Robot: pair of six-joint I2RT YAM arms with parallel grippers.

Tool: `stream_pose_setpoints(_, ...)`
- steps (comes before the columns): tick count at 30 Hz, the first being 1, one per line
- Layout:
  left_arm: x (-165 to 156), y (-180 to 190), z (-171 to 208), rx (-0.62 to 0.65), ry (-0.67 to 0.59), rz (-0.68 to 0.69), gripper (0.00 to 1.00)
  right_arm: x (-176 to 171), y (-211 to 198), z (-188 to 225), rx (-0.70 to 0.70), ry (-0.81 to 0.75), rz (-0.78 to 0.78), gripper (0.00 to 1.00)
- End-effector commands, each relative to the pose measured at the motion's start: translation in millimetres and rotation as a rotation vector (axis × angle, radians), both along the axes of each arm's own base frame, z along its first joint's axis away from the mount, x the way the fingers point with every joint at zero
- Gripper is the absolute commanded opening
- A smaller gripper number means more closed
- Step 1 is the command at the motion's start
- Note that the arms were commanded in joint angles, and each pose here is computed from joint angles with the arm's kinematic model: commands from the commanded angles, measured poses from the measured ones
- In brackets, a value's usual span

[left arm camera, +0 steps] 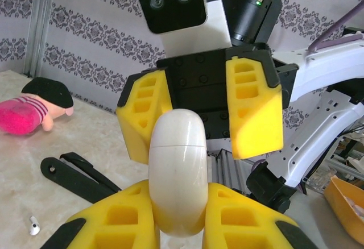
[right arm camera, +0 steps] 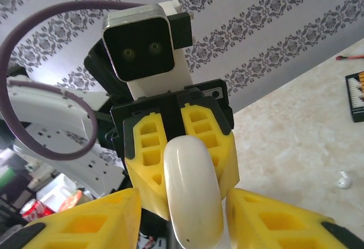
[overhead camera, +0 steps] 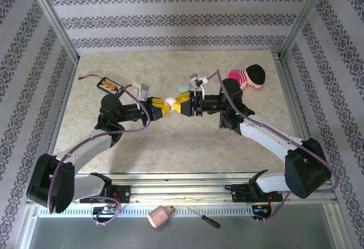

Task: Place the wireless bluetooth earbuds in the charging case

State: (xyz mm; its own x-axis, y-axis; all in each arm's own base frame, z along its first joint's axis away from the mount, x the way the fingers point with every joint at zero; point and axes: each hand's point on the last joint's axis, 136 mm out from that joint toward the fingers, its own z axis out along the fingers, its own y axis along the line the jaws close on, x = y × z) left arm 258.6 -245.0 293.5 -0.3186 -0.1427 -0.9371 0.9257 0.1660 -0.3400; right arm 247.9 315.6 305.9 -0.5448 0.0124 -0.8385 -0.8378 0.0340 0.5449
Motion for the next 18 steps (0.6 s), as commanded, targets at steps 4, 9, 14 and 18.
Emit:
stream_pose_setpoints(4,-12.6,-4.6,10.7,-0.026,-0.06,-0.05,0.13,-4.0,1.6,13.5,0.046,-0.031,0.038,0.26)
stream_pose_setpoints(9,-11.5,-4.7,6.1,-0.017,-0.046,-0.046,0.17,-3.4,0.3,11.4,0.039,-0.064,0.021,0.19)
stream_pose_setpoints(14,-6.8,-4.5,-5.3,0.039,-0.03,-0.019,0.38,-1.2,-1.9,2.8,-0.003,-0.112,-0.005,0.18)
stream_pose_setpoints(18,-9.5,-3.7,-11.6,0.095,-0.041,-0.015,0.47,4.2,-2.7,-2.8,-0.034,-0.128,-0.027,0.17)
